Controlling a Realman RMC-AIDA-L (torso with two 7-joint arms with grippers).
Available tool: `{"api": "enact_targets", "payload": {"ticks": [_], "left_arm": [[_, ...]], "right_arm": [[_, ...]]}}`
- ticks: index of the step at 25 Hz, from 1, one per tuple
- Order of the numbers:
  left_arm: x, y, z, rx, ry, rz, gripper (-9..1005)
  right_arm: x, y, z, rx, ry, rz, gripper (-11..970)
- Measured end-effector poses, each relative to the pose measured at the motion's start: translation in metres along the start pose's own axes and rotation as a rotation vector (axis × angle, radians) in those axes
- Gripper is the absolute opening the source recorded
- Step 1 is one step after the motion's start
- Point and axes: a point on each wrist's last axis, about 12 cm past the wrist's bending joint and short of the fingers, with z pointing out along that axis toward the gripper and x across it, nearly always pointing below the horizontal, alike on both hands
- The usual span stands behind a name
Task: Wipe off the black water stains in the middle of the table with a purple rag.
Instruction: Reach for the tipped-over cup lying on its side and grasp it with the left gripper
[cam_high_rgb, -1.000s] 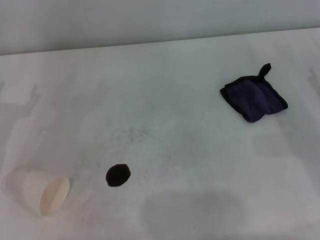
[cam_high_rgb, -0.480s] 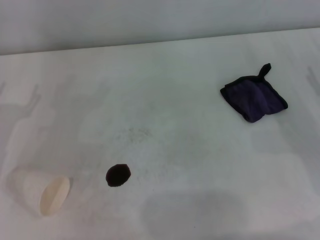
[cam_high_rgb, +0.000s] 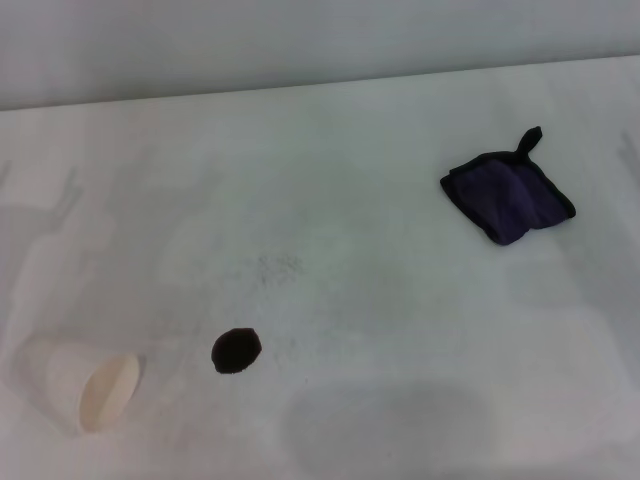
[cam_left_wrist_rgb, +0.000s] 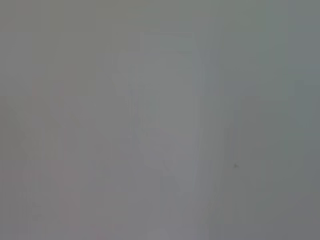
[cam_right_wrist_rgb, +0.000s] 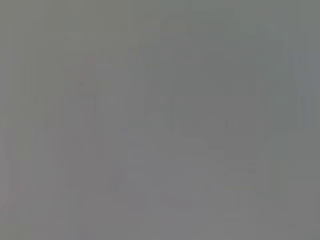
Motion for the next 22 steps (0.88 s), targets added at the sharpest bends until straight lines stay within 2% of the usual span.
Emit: {"api": "enact_targets", "payload": {"ticks": [22], "left_arm": [[-0.0005,0.0007,-0.0032,-0.001,-0.006,0.002,893]], "right_arm": [[-0.001,-0.0007,-0.0007,0.007,-0.011,0.008,871]]}}
